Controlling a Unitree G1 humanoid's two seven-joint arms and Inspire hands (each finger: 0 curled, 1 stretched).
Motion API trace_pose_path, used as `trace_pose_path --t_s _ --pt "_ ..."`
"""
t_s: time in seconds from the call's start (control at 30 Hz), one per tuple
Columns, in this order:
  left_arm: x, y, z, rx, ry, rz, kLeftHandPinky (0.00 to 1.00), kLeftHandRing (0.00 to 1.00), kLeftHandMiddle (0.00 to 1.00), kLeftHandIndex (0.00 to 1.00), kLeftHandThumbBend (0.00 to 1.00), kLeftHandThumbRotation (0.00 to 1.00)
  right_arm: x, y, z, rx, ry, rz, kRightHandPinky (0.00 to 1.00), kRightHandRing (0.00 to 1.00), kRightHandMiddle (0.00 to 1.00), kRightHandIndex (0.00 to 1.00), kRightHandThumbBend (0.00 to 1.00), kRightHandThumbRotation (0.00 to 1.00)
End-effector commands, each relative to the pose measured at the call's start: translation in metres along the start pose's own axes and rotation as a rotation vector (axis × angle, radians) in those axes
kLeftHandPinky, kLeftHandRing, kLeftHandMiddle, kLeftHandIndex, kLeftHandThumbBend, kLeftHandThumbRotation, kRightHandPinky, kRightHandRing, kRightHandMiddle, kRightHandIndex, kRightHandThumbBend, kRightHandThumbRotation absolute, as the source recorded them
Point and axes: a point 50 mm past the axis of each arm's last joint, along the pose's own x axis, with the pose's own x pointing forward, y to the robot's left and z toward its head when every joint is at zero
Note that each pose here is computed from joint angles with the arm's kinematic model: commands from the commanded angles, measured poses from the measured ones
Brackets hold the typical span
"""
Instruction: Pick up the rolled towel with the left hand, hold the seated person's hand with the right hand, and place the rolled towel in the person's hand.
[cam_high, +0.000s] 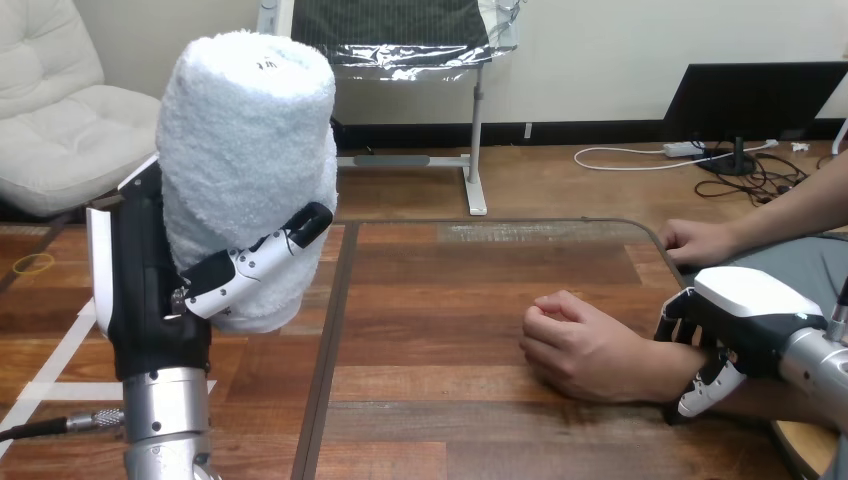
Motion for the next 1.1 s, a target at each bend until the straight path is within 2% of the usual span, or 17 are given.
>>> trace_pose_path --t_s 0.0,0.23,0.57,0.97,1.0,1.07 --pt "0.0199 -0.0053 0.0215 -0.035 -0.14 0.005 0.19 0.25 0.31 0.37 0.56 0.0 0.0059 0.0209 0.0078 0.021 0.003 0.052 0.29 0.37 0.47 0.53 0.87 0.01" --pt "0.0199 -0.0054 0.0216 -0.037 -0.138 0.005 0.19 0.25 0.31 0.37 0.56 0.0 0.0069 0.0228 0.008 0.02 0.005 0.045 0.2 0.27 0.38 0.49 0.86 0.0" --pt "0.0198 -0.0058 0.0213 -0.038 -0.137 0.008 0.19 0.25 0.31 0.37 0.55 0.0 0.0077 0.0237 0.0094 0.01 0.004 0.04 0.17 0.24 0.34 0.46 0.86 0.0" --pt "0.0199 -0.0058 0.0213 -0.039 -0.142 0.007 0.19 0.25 0.31 0.37 0.56 0.0 0.0076 0.0232 0.0104 -0.01 0.007 0.055 0.19 0.27 0.38 0.49 0.88 0.05" --pt "0.02 -0.0057 0.0213 -0.037 -0.143 0.007 0.19 0.25 0.31 0.37 0.56 0.0 0.0077 0.0231 0.0103 -0.013 0.007 0.059 0.24 0.34 0.44 0.52 0.88 0.08" --pt "0.02 -0.0056 0.0214 -0.037 -0.143 0.009 0.19 0.25 0.31 0.37 0.56 0.0 0.0079 0.0228 0.01 -0.02 0.012 0.07 0.28 0.39 0.48 0.54 0.88 0.09"
